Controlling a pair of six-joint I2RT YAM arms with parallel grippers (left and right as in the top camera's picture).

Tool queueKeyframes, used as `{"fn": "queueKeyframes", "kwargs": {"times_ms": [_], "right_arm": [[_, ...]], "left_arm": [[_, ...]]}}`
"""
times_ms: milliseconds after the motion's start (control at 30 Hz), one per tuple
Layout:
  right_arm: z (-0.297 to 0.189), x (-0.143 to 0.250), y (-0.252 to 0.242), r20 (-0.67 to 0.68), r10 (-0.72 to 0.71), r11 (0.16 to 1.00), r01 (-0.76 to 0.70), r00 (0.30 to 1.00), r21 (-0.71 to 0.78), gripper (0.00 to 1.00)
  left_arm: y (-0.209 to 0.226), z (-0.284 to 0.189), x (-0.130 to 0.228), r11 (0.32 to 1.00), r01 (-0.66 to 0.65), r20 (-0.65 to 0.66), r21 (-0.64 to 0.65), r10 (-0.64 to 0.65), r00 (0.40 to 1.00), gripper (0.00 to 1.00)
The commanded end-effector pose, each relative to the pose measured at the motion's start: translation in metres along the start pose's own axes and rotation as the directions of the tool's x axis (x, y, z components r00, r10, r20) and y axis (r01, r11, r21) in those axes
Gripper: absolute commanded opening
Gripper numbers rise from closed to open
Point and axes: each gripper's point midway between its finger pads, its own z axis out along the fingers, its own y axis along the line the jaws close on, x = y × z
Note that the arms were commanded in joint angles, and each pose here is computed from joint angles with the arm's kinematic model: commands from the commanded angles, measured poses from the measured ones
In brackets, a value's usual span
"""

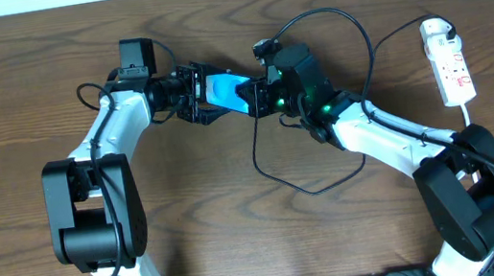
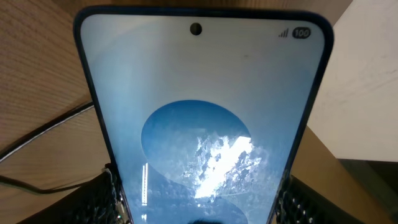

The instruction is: Plug charger to phone and switch on socket

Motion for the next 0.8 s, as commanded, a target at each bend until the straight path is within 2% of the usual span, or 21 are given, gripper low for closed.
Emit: {"fn": "queueKeyframes", "kwargs": {"times_ms": [0, 367, 567, 700, 767], "right_arm": [[-0.002, -0.013, 0.006, 0.034, -0.007, 1.0, 0.008, 0.999, -0.02, 0.01], [-0.018, -0.038, -0.027, 0.047, 0.178, 0.984, -0.176, 0.983, -0.038, 0.01], [-0.026, -0.044, -0.043, 0.042, 0.233, 0.972, -0.232, 0.972, -0.042, 0.01], [-0.029, -0.048, -0.05, 0.046, 0.259, 0.965, -0.257, 0.965, -0.042, 0.01], [-0.031, -0.051, -0.054, 0.053, 0.291, 0.956, -0.289, 0.955, -0.039, 0.01]], "left_arm": [[-0.011, -0.009, 0.013, 0.999, -0.016, -0.022, 0.029, 0.017, 1.0, 0.59], [-0.01, -0.009, 0.013, 0.999, -0.018, -0.021, 0.029, 0.019, 1.0, 0.61], [-0.011, -0.009, 0.013, 0.999, -0.018, -0.021, 0.029, 0.019, 1.0, 0.88], [-0.011, -0.009, 0.013, 0.999, -0.02, -0.021, 0.03, 0.021, 1.0, 0.96], [-0.016, -0.01, 0.012, 0.994, -0.094, -0.014, 0.05, 0.095, 0.995, 0.99]]}}
